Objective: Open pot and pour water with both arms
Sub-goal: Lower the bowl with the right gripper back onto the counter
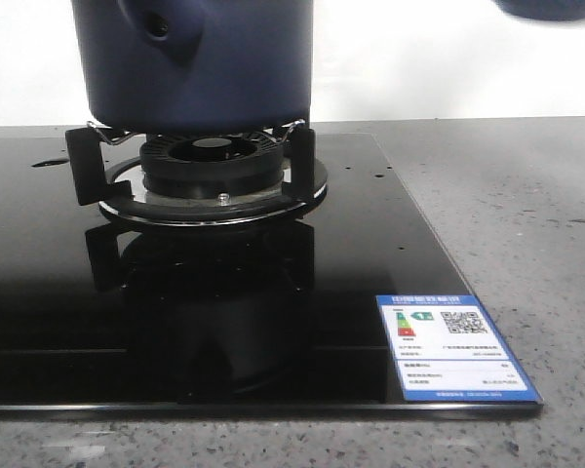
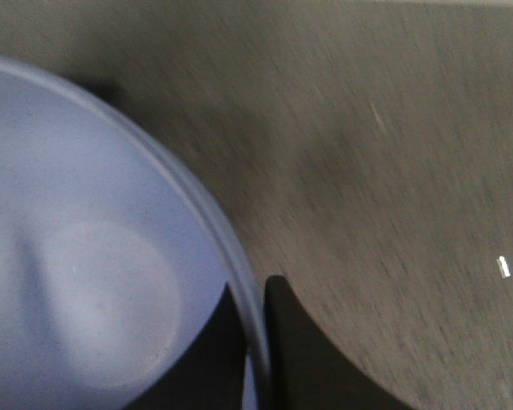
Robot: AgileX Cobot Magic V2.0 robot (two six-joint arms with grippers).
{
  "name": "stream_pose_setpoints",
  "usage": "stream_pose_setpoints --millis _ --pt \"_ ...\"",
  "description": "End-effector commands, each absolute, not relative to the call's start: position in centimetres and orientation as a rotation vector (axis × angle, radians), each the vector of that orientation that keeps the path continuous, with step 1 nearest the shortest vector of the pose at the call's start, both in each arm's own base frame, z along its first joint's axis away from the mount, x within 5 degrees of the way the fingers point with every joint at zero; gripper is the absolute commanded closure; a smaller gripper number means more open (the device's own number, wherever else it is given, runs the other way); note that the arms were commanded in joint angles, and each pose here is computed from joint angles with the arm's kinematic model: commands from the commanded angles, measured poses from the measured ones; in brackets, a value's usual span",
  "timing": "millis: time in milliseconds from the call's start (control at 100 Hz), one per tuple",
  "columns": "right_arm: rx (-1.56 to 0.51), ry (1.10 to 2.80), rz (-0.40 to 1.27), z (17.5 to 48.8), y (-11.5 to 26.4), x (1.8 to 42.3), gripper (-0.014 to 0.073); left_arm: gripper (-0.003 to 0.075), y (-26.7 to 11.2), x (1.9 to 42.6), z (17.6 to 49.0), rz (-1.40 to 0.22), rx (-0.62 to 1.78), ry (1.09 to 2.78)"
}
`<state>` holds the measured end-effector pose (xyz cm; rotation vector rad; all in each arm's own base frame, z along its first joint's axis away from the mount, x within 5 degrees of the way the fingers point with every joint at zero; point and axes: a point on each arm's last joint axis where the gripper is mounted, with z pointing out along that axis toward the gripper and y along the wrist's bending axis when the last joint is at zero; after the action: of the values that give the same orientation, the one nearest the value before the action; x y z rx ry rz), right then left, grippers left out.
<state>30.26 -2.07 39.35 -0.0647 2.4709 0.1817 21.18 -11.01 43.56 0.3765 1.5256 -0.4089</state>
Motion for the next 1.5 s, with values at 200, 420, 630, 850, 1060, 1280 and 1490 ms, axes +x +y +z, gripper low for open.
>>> stream_pose_setpoints --millis 200,420,630,850,1060,1280,1490 --pt "0.095 2.609 0.191 34.7 -4.9 30.3 0.0653 0.0387 -10.4 20.1 46.4 -0.419 0.3 1.366" --pt "0.113 2.665 0.207 32.5 -4.9 30.6 0.0653 0.0387 -10.4 20.1 46.4 -0.419 0.3 1.366" --pt "0.117 2.684 0.212 31.9 -5.0 30.8 0.0653 0.0387 -10.4 20.2 46.3 -0.419 0.3 1.368" --pt "0.118 2.682 0.209 31.8 -5.0 30.9 0.0653 0.0387 -10.4 20.2 46.3 -0.419 0.3 1.368" --pt "0.12 2.714 0.22 31.1 -5.1 31.1 0.0653 0.0387 -10.4 20.2 46.3 -0.419 0.3 1.368" --pt "0.108 2.712 0.217 31.1 -5.1 31.1 0.0653 0.0387 -10.4 20.2 46.3 -0.419 0.302 1.371" --pt "0.106 2.714 0.215 31.1 -5.1 31.1 0.0653 0.0387 -10.4 20.2 46.3 -0.419 0.302 1.371"
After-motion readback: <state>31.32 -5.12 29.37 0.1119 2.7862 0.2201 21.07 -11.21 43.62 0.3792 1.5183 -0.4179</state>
